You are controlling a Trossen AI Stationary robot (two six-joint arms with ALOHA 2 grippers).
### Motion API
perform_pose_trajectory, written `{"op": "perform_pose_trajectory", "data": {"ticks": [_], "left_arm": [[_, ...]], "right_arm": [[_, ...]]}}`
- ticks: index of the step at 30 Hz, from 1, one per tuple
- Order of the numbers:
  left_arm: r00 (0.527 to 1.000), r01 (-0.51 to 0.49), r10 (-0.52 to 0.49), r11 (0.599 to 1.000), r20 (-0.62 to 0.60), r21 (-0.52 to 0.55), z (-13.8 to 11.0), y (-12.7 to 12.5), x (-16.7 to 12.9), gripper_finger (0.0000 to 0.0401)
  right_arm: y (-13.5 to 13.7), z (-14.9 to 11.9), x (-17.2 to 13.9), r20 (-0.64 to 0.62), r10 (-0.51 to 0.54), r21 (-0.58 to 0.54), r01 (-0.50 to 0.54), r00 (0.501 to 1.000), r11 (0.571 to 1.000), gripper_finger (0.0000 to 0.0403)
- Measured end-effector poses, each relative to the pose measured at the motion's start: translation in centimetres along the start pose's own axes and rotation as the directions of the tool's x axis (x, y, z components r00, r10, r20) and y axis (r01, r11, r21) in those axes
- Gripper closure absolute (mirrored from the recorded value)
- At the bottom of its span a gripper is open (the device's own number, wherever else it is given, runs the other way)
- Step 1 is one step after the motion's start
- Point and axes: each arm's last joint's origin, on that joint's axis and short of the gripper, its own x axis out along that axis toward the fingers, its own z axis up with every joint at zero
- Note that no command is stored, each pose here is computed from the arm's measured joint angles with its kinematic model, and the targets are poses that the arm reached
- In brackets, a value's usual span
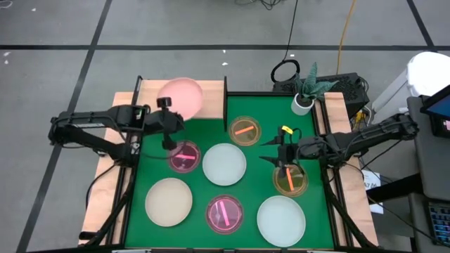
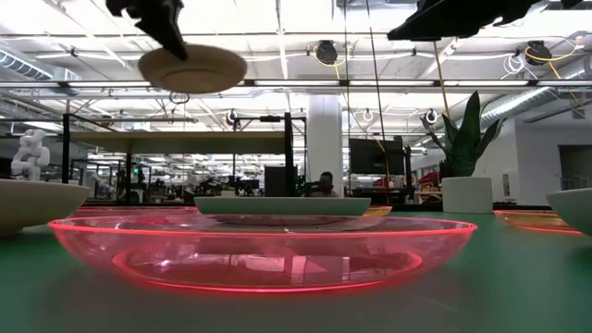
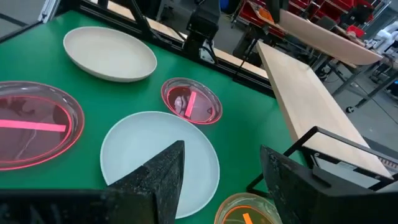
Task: Place and stack plates onto a shelf
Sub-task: Put the light orange plate on the shelf
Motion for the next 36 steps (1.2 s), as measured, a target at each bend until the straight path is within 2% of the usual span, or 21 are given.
{"op": "perform_pose_trajectory", "data": {"ticks": [5, 11, 18, 26, 36], "left_arm": [[0.994, -0.081, 0.071, 0.988, -0.081, -0.131, -1.6, 1.4, 1.5, 0.0389], [0.978, -0.134, 0.094, 0.966, -0.185, -0.222, -3.4, 2.4, 3.3, 0.0375], [0.959, -0.166, 0.093, 0.95, -0.268, -0.265, -5.0, 2.6, 5.0, 0.0368], [0.953, -0.204, 0.12, 0.933, -0.276, -0.298, -5.9, 3.0, 6.6, 0.0365], [0.945, -0.214, 0.121, 0.931, -0.305, -0.297, -6.8, 2.8, 7.5, 0.0365]], "right_arm": [[0.0, 0.0, 0.0, -0.004, 0.003, 0.007, -0.003, 1.0, 1.0, 0.0213], [0.0, 0.0, 0.0, 0.0, 0.003, 0.01, -0.003, 1.0, 1.0, 0.0213], [0.0, 0.0, 0.0, 0.0, 0.003, 0.002, -0.003, 1.0, 1.0, 0.0213], [-0.1, 0.3, 0.0, 0.031, -0.003, -0.012, 0.003, 1.0, 1.0, 0.0213], [0.1, -0.3, 0.1, 0.014, 0.003, -0.017, -0.003, 1.0, 1.0, 0.0213]]}}
